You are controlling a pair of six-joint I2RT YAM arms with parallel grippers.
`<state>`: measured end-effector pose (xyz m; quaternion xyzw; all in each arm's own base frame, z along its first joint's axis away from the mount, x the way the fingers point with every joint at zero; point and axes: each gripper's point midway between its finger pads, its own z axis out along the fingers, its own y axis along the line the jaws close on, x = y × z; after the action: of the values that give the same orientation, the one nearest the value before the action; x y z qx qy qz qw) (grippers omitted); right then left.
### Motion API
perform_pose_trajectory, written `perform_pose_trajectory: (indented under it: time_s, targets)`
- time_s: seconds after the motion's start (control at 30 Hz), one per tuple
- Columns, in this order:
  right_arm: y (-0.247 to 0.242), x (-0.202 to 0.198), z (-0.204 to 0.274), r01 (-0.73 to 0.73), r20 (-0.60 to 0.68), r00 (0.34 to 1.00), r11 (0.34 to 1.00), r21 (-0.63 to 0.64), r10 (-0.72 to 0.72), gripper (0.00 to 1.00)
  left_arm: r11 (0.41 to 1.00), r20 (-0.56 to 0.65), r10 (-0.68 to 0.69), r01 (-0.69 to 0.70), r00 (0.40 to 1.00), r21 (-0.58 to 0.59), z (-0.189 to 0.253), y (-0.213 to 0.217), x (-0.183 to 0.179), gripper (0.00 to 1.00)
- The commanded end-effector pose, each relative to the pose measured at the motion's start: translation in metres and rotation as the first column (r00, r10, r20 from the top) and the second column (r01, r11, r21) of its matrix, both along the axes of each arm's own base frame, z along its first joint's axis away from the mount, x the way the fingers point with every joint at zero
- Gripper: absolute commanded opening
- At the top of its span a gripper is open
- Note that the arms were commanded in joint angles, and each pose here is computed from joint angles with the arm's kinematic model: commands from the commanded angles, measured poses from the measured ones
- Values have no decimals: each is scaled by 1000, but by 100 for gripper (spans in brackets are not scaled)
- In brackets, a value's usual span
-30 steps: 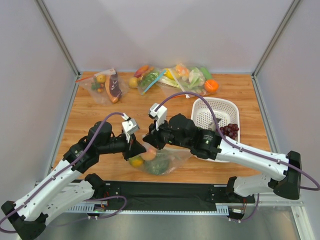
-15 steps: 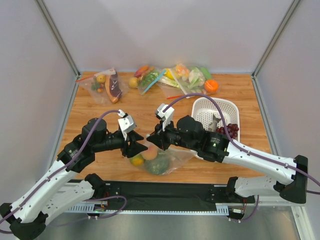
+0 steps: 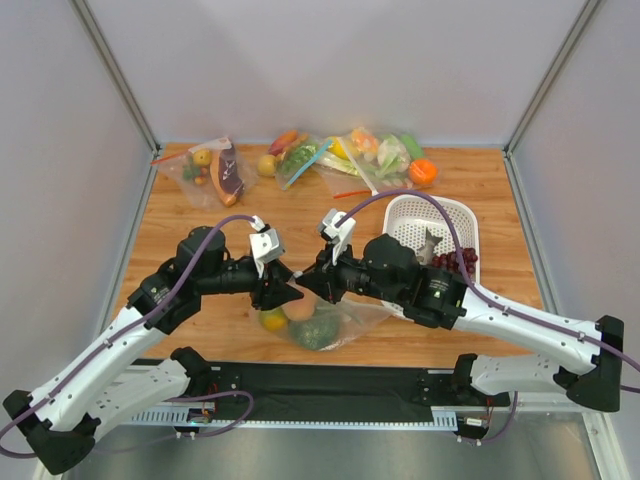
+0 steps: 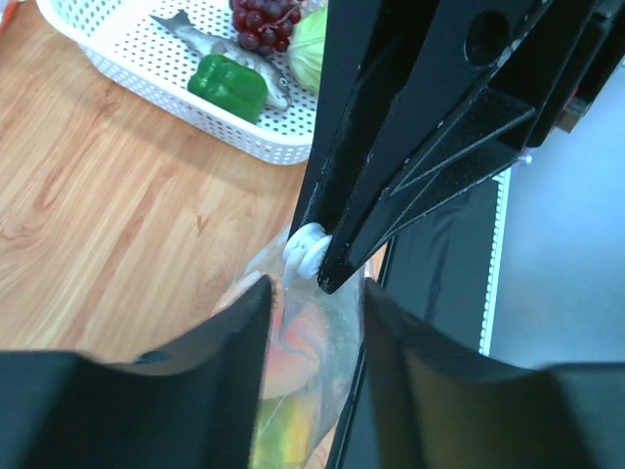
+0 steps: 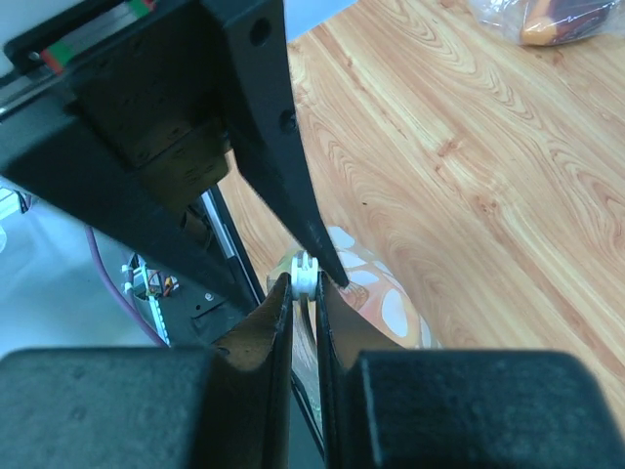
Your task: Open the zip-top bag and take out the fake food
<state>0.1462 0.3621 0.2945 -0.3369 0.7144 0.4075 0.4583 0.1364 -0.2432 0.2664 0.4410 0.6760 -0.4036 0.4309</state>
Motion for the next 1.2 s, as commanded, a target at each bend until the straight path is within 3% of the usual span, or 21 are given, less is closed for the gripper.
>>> perform_pose_trajectory:
  time_s: [0.0,0.1,0.17,0.3,0.33,0.37,0.4,0.53,0.63,0.83,1.17]
  targets:
    - [-2,-2,23,-6,17,1000,996,89,5,0,997,38,-70,71,997,-26,10,-9,-2,45]
    - [-4,-5,21,-14,12,1000,996,89,13,0,996,27,-87,88,996,-26,8,-9,-5,25]
    - [-4,-6,20,-15,9,1000,995,97,14,0,995,25,-98,98,995,-29,8,-10,-6,18]
    - [0,-9,20,-38,3,999,993,110,38,0,993,7,-116,116,993,-25,5,-11,-8,16]
    - [2,-10,20,-47,1,999,993,111,47,0,992,7,-127,127,992,-28,5,-12,-10,5]
    - [2,-11,20,-50,1,999,993,111,50,1,991,5,-131,132,991,-28,4,-12,-10,0]
    - [2,-11,18,-50,-1,999,993,107,50,2,990,7,-136,136,991,-30,5,-12,-11,0]
    - [-7,-9,19,-31,25,999,995,94,29,31,987,5,-154,154,988,-32,4,-11,-16,0]
    - [-23,-7,22,5,51,999,997,72,-8,44,987,12,-159,159,987,-37,5,-10,-18,0]
    - [-35,-10,34,-1,77,997,998,68,-4,41,983,13,-177,178,984,-41,5,-10,-22,0]
    - [-7,-20,37,-119,42,992,988,95,116,36,982,9,-185,185,983,-35,3,-9,-24,0]
